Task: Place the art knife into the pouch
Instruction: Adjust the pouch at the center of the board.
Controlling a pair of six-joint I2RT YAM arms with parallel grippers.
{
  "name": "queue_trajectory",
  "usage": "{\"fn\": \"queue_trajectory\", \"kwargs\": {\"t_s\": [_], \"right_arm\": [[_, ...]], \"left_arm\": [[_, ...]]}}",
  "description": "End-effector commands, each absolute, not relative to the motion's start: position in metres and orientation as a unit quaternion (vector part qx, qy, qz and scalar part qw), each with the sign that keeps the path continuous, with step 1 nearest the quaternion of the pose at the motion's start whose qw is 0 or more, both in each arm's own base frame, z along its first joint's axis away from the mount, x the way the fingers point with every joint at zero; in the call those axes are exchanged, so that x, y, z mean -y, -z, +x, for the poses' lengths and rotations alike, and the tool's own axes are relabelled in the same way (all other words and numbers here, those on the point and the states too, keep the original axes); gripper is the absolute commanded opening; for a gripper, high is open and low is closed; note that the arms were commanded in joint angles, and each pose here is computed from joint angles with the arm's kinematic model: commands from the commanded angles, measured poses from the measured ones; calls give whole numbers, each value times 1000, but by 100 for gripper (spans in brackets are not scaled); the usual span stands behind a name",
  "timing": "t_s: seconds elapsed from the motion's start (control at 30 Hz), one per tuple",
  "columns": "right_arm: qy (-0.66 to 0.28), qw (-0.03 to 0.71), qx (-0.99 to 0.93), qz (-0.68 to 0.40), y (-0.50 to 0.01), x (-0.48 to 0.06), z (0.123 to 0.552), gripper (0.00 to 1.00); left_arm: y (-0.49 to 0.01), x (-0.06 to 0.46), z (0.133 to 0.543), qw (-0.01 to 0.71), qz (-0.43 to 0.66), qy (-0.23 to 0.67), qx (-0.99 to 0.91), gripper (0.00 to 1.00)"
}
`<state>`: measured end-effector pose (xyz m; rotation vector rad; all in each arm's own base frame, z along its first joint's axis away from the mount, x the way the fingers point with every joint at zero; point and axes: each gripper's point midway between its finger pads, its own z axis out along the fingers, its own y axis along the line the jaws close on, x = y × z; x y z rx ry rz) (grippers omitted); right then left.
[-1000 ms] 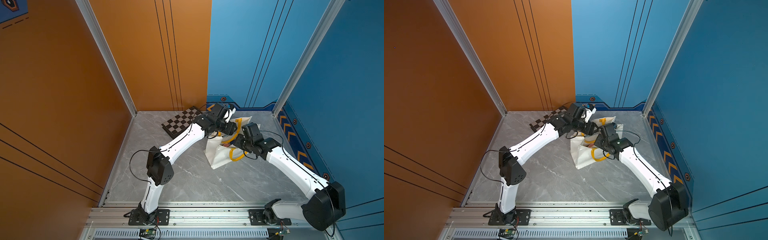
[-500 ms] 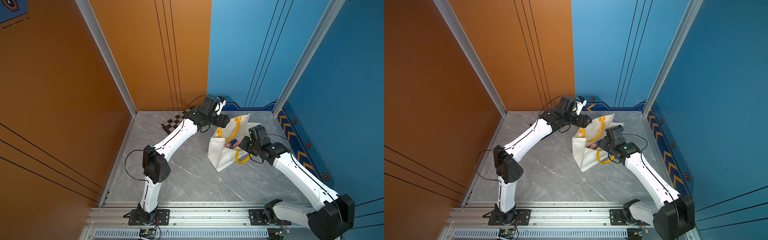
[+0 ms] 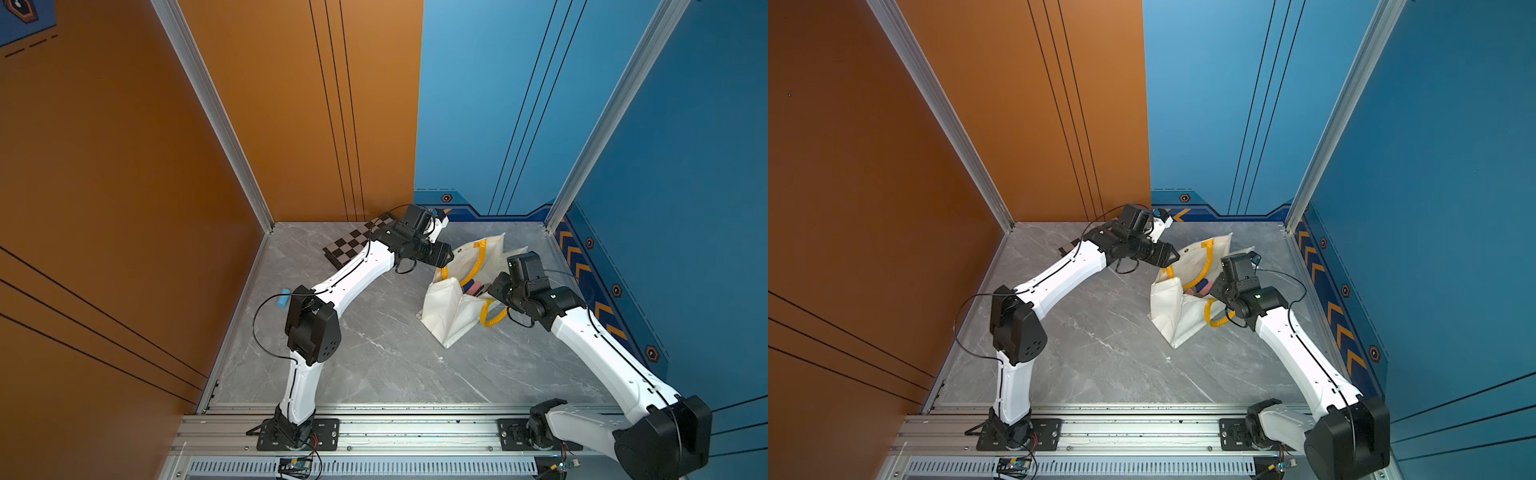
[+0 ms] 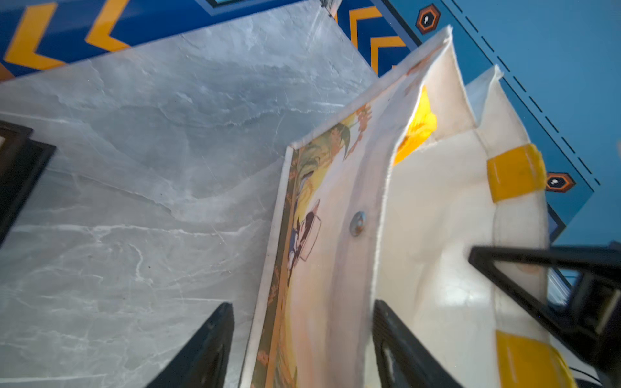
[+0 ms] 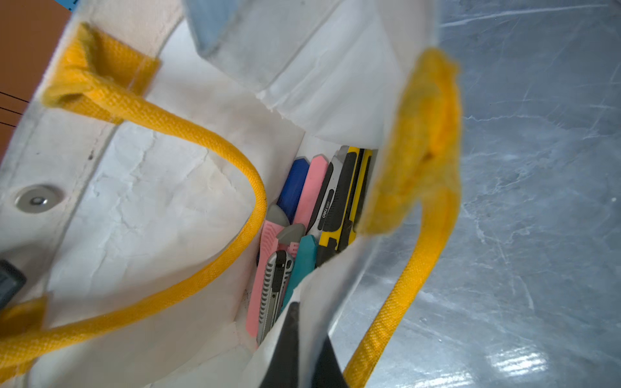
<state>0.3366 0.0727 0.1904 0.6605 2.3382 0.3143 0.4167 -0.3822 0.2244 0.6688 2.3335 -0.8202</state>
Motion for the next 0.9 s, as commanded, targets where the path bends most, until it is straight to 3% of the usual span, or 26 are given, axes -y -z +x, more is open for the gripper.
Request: {"fn": "queue_trajectory", "kwargs": {"t_s": [0.0, 0.13, 0.23, 0.43, 0.47, 0.5, 0.63, 0.87], "right_arm": [[-115, 365, -894, 233, -206, -68, 365, 6], [-134, 363, -899, 205, -215, -82, 389, 6], [-156, 365, -900, 181, -226, -99, 397, 12], [-174, 402, -879, 186, -262, -93, 376, 42], [-172, 415, -873, 192, -271, -86, 369, 59], [-166, 430, -865, 201, -282, -77, 363, 65], [-135, 465, -833, 266, -296, -31, 340, 67], [-95, 386, -837, 376, -215, 7, 315, 57]], "left_arm": [[-225, 391, 388, 232, 259, 368, -862, 64], [-233, 399, 359, 206, 272, 395, -853, 63], [-249, 397, 355, 218, 270, 401, -848, 64], [-294, 358, 384, 286, 225, 386, -848, 70], [-301, 347, 391, 299, 215, 380, -848, 70], [-307, 336, 399, 314, 202, 371, -850, 72], [-293, 304, 432, 343, 165, 314, -870, 73], [-225, 343, 473, 305, 178, 298, -887, 73]]}}
